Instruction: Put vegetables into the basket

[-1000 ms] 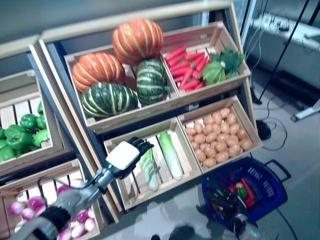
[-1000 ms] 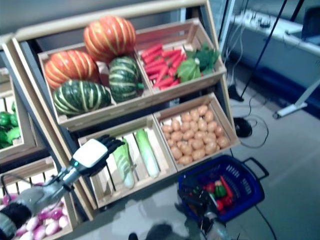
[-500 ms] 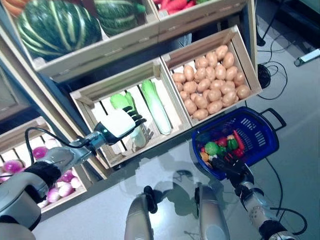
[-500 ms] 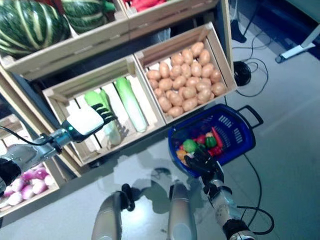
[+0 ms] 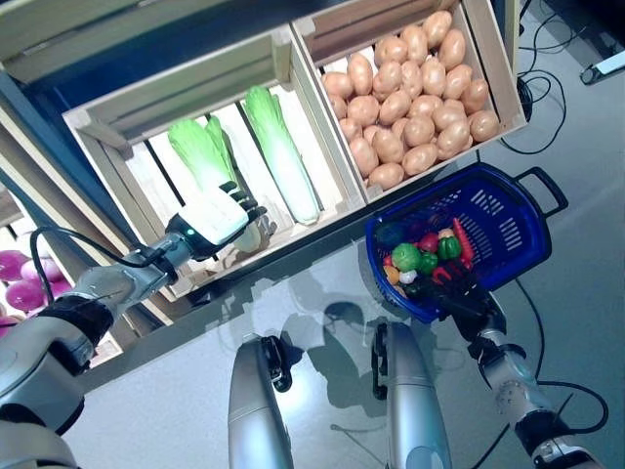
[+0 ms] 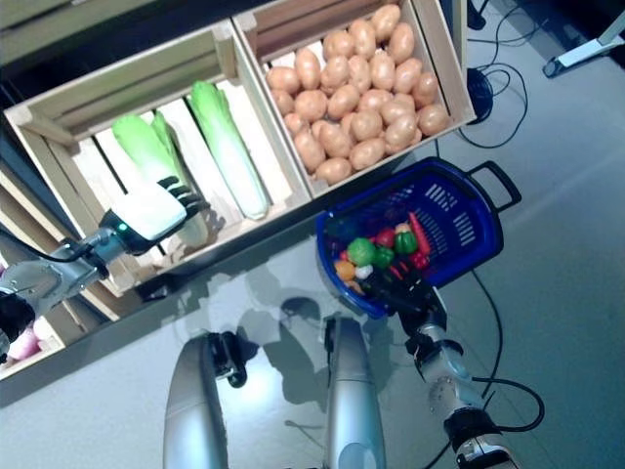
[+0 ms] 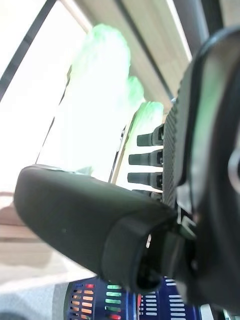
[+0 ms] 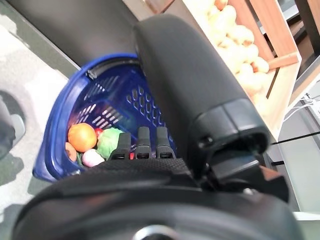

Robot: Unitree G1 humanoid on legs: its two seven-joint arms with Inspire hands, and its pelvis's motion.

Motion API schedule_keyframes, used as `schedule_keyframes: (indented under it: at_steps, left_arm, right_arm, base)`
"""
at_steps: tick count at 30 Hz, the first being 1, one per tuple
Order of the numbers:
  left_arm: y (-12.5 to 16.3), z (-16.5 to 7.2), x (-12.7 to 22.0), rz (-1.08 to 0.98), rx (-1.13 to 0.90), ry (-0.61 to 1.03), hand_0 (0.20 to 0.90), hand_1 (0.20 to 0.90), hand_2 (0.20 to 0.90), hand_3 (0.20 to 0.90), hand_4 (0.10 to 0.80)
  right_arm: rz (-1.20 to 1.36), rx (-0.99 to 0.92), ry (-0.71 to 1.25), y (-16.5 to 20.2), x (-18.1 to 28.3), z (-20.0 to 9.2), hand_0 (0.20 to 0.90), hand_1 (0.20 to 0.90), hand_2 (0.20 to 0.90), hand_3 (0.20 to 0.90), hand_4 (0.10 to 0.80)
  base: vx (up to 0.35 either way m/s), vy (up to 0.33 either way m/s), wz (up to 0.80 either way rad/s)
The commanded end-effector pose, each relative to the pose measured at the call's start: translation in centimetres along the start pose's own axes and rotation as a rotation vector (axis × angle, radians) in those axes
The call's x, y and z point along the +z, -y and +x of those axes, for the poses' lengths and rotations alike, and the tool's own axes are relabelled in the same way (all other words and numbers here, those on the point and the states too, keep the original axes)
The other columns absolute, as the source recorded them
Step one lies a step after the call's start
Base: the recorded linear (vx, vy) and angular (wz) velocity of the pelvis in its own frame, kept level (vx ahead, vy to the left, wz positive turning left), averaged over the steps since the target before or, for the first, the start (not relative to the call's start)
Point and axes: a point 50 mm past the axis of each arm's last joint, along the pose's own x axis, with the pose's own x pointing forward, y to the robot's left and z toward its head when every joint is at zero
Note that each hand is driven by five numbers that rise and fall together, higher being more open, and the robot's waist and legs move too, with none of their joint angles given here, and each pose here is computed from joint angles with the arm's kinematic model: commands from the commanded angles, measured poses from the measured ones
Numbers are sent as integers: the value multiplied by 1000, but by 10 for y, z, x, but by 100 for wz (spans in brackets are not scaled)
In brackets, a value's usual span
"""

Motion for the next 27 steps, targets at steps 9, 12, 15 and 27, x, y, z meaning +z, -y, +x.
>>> schedule_keyframes:
  at_steps: [9,12,15,27]
  left_arm:
    - [-35,-1,-70,185,-8,-222,900,900,900,900,800]
    - [-37,4,-67,225,-29,-183,900,900,900,900,800]
    - [-33,3,-68,255,-99,-159,900,900,900,900,800]
    - [-24,-11,-89,218,-278,-322,900,900,900,900,800]
  right_arm:
    - [65,9,215,2,66,9,900,900,900,900,800]
    - [63,26,227,2,70,8,900,900,900,900,800]
    - [51,42,244,1,76,7,900,900,900,900,800]
    - [65,161,310,-19,94,8,900,900,900,900,800]
  base:
    - [-27,-1,-7]
    - [4,19,-5]
    - [16,-2,-5]
    - [-14,6,-5]
